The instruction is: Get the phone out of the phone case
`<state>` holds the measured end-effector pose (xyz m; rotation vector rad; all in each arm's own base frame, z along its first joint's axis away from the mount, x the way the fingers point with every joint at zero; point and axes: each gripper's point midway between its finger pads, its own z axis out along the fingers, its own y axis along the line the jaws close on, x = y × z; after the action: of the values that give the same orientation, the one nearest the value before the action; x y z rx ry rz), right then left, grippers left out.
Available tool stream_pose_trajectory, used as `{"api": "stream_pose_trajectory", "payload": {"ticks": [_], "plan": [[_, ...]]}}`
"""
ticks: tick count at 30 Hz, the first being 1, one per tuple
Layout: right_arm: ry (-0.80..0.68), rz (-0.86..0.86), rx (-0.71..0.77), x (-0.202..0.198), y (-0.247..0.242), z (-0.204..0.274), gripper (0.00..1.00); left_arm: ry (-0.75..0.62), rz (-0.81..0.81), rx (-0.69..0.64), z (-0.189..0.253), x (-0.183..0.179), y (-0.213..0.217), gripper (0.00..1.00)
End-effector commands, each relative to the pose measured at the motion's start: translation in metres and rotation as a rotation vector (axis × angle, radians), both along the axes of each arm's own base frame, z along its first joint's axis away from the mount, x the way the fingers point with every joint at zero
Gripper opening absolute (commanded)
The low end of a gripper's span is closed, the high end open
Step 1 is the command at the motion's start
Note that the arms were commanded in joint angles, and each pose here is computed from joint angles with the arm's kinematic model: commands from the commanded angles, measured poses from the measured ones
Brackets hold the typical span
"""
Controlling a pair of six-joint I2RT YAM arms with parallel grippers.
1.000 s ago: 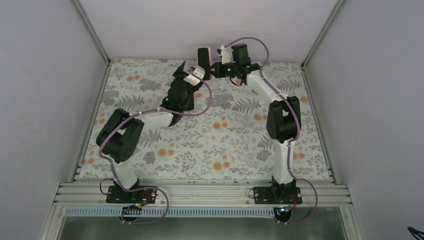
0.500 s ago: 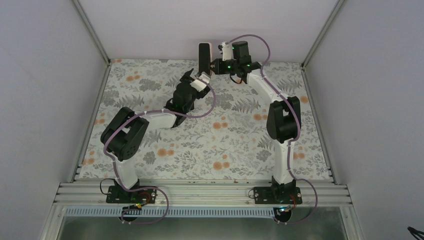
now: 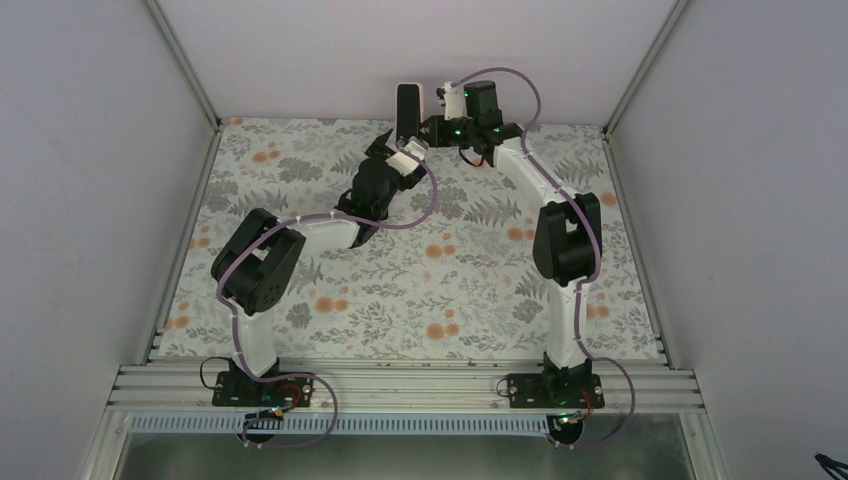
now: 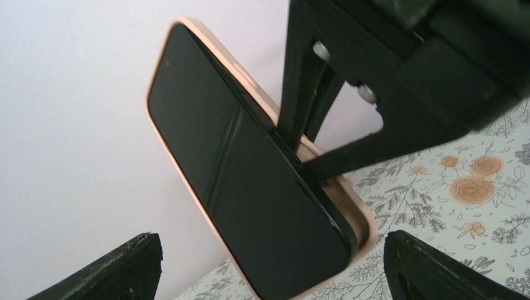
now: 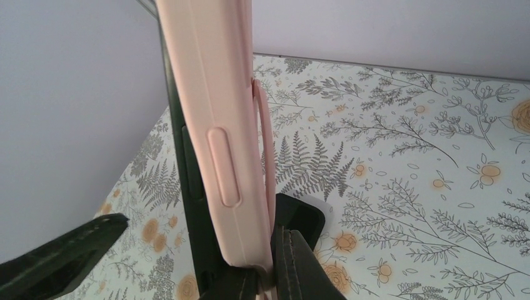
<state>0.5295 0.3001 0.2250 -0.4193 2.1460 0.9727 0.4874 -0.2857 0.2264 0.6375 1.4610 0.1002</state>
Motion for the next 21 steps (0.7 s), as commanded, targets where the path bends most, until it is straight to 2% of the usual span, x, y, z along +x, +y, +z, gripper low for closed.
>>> {"api": "stream_pose_trajectory", "payload": {"ticks": [1,7,13,21], "plan": [[-0.12,0.029,0.078,0.001,0.012,0.052,0.03,-0.021,0.028,0.019,-0.001,0.009,-0.002,0.88],[-0.124,0.035,0.075,-0.003,0.013,0.054,0.03,-0.054,0.101,0.028,0.001,0.016,0.008,0.88],[-0.112,0.037,0.068,-0.003,0.013,0.045,0.03,-0.069,0.042,0.015,0.007,0.004,0.004,0.88],[-0.116,0.039,0.059,-0.005,0.015,0.043,0.03,-0.082,0.05,0.013,0.013,0.004,0.006,0.88]]}}
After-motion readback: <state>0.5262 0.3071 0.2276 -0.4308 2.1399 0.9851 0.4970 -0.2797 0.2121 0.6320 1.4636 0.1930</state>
